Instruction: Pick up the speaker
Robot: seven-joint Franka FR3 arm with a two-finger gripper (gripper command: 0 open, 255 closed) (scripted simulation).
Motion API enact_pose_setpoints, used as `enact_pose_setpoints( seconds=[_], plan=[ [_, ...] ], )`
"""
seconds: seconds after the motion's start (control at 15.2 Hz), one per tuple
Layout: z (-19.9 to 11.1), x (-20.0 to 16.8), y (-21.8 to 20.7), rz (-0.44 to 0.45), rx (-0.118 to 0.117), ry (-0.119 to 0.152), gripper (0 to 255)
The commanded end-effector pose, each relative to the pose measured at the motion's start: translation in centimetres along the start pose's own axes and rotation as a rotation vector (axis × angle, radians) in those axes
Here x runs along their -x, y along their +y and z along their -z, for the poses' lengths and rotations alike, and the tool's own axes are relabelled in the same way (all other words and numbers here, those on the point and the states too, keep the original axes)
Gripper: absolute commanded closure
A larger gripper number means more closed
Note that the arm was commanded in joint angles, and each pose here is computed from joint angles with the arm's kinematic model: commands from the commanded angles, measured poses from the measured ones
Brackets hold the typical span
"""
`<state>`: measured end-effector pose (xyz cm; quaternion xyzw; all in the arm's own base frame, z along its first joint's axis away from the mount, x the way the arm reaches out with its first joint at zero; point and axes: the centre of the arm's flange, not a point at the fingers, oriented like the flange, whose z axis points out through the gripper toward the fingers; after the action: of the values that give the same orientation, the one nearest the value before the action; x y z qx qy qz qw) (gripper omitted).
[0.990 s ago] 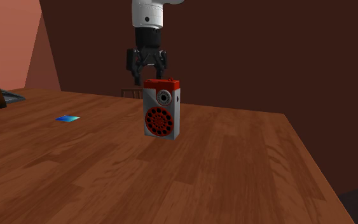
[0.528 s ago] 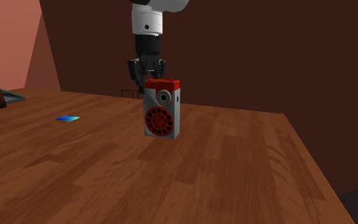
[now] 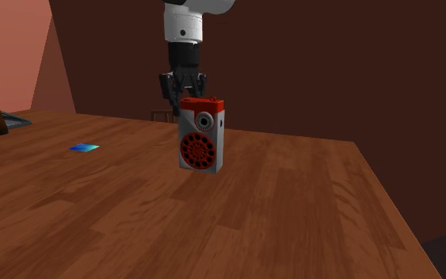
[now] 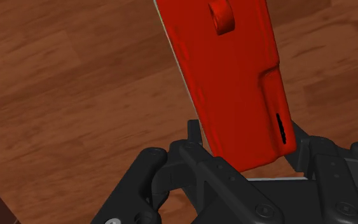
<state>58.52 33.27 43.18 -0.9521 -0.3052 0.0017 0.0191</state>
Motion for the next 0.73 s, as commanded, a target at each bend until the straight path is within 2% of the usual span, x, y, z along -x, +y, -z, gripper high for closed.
enact_pose_setpoints(
  seconds=[0.0, 0.66],
  plan=[
    [0.8, 0.0, 0.0, 0.0, 0.0, 0.0, 255],
    [6.1, 0.0, -0.2, -0.001, 0.0, 0.0, 255]
  ],
)
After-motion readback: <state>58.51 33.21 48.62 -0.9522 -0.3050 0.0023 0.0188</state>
